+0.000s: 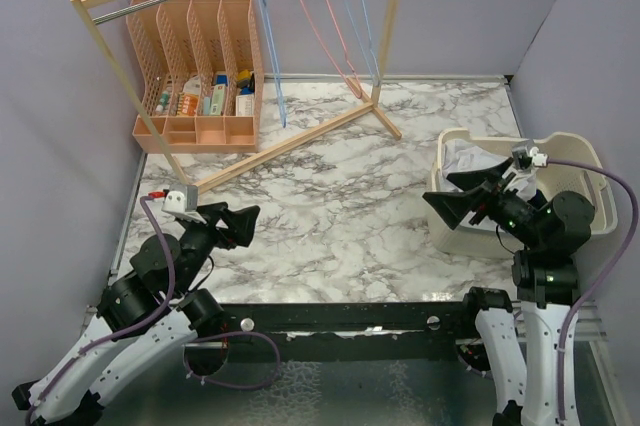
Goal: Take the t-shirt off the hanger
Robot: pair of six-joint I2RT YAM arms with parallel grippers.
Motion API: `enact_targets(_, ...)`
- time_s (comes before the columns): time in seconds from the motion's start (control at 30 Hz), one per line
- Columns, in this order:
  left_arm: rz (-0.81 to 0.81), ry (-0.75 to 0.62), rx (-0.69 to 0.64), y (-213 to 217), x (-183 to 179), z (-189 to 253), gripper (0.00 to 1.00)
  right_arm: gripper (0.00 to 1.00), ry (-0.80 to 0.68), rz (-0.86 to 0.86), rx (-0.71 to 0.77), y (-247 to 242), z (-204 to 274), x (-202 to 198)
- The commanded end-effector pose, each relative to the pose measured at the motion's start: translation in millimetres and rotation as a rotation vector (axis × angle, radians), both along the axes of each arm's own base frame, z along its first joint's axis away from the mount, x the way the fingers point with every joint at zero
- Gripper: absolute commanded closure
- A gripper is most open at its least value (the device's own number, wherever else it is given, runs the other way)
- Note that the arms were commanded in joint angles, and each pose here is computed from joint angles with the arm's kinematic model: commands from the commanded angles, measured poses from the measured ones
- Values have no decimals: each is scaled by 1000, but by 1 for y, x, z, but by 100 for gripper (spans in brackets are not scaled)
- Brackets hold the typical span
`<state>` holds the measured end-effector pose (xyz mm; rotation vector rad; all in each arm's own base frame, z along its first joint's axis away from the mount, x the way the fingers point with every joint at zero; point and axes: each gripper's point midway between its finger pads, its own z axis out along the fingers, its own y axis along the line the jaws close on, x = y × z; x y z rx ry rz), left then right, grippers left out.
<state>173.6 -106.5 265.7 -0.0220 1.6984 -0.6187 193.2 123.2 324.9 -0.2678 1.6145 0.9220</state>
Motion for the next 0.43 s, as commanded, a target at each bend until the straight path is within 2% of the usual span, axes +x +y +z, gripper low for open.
enact_targets(0.0, -21, -9, -11, -4, -2, 5, 18, 0, -39, 8, -27, 1, 13, -3)
enact_targets(0.4, -7, -6, -10, -1, -1, 4, 18, 0, 7, -40, -13, -5, 12, 3)
